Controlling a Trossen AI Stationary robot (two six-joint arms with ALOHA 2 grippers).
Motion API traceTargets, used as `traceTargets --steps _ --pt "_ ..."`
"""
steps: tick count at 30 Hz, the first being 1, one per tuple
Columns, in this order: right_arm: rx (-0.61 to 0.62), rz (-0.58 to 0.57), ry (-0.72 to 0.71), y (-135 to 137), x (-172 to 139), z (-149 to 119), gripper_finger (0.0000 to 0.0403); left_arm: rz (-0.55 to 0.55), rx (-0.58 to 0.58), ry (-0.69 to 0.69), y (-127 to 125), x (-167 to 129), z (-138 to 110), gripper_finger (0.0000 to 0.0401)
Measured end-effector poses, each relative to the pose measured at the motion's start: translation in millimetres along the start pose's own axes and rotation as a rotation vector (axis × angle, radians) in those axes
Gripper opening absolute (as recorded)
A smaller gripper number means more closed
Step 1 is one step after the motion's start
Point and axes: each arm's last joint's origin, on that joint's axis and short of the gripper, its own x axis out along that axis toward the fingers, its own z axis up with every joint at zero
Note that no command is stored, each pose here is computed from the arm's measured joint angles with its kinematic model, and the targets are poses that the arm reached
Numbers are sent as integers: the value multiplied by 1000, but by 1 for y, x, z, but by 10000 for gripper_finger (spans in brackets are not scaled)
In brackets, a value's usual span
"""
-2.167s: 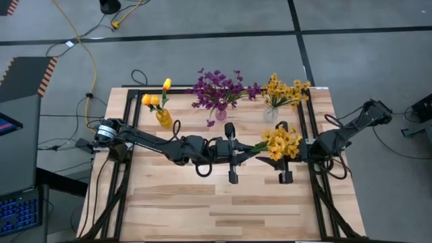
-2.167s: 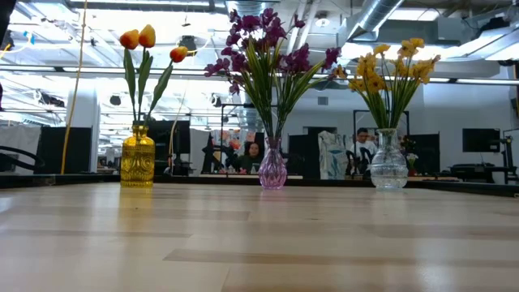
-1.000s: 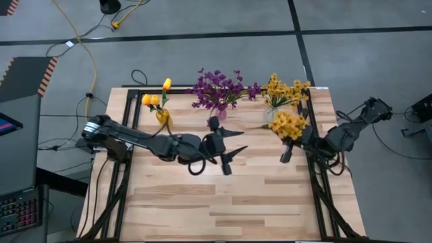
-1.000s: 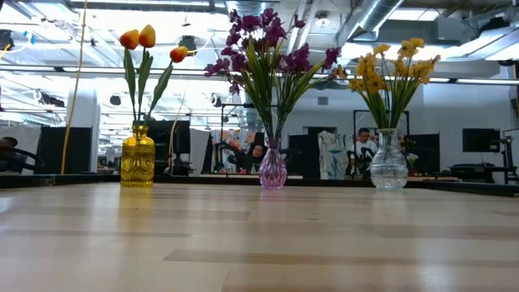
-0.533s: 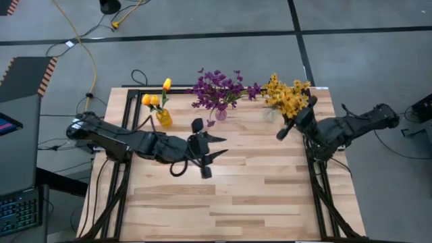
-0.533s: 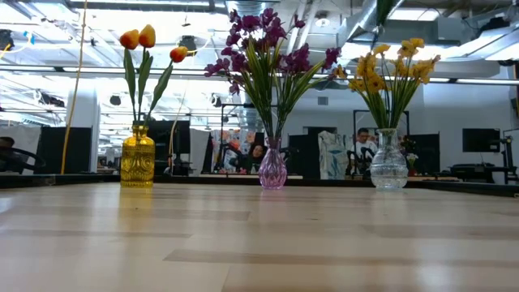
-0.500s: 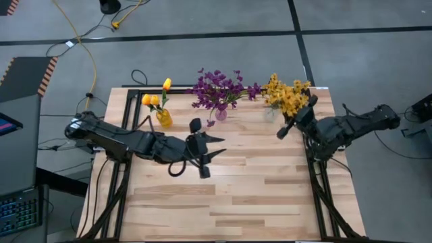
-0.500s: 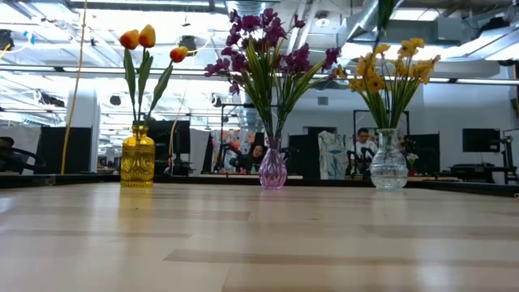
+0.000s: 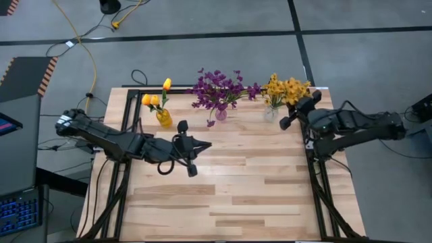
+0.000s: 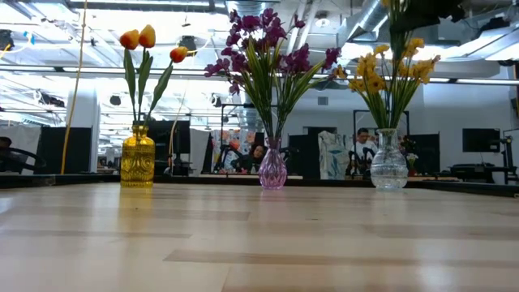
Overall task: Sort flowers into vase by color
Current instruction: Put the yellow flowers into the transparent vase
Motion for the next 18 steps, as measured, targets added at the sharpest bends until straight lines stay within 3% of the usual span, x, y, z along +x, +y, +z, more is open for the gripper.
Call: traceTargets --steps 7,18 --pt "-52 -64 41 3 12 -3 43 -10 -9 -9 -1 2 -18 2" --pt "-80 -163 111 6 33 -23 43 -28 -16 0 -2 3 -22 0"
